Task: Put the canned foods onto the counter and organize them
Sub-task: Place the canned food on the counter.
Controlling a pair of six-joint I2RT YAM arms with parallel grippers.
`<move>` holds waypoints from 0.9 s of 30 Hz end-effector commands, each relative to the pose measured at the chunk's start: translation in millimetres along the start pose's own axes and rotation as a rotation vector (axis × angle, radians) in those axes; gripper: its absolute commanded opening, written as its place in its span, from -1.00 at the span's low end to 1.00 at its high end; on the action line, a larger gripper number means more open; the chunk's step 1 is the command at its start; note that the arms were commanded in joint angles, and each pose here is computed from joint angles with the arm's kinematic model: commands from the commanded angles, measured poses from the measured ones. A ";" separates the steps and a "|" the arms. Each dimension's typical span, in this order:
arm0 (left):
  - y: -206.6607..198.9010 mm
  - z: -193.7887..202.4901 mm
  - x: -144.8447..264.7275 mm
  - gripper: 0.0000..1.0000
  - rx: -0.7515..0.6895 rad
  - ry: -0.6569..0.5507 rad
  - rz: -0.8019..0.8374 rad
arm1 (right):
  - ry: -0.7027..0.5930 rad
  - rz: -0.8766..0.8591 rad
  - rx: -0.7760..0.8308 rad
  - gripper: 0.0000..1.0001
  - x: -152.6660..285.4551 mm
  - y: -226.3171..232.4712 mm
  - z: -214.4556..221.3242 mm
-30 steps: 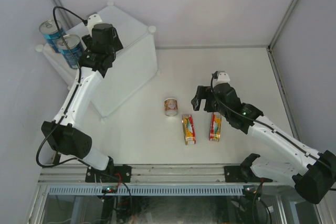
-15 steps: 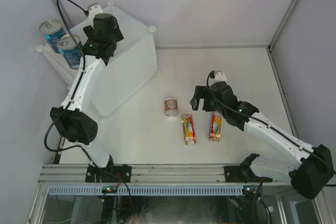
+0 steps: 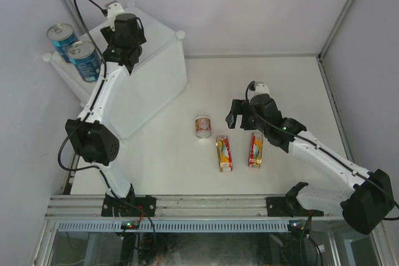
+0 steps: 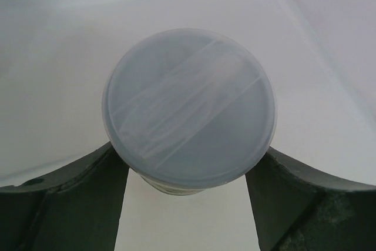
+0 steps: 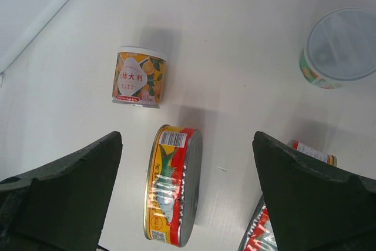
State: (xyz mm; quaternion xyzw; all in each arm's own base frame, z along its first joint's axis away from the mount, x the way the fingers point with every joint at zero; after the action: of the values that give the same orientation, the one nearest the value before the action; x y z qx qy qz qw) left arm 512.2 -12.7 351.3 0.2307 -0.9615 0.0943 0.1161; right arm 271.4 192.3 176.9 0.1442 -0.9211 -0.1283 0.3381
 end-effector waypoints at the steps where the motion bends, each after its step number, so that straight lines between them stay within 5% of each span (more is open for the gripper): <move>1: -7.8 -37.9 -11.1 0.44 0.083 -0.124 -0.010 | -0.077 -0.054 -0.009 0.84 0.1 13.7 -28.9; 15: -43.3 -45.2 -65.7 0.49 0.083 -0.195 -0.007 | -0.053 -0.063 -0.018 0.84 -13.5 16.8 -28.0; 27: -54.3 -37.8 -90.9 0.76 0.123 -0.229 -0.001 | -0.013 -0.058 -0.008 0.83 -19.0 15.4 -18.7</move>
State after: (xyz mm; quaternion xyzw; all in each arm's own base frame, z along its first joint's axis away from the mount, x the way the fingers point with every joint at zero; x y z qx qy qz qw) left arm 615.0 -12.5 340.6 0.2568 -0.9601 0.1044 0.0371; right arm 284.2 202.9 163.1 0.1530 -0.9115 -0.1332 0.3578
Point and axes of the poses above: each gripper's point midway between its finger pads, its own x axis back along the fingers, its own y axis along the line the jaws close on, z = x × y, the point moved 1 cm from there along x, back along the fingers, and after that the axes turned 1 degree about -x, right-handed, at the moved point
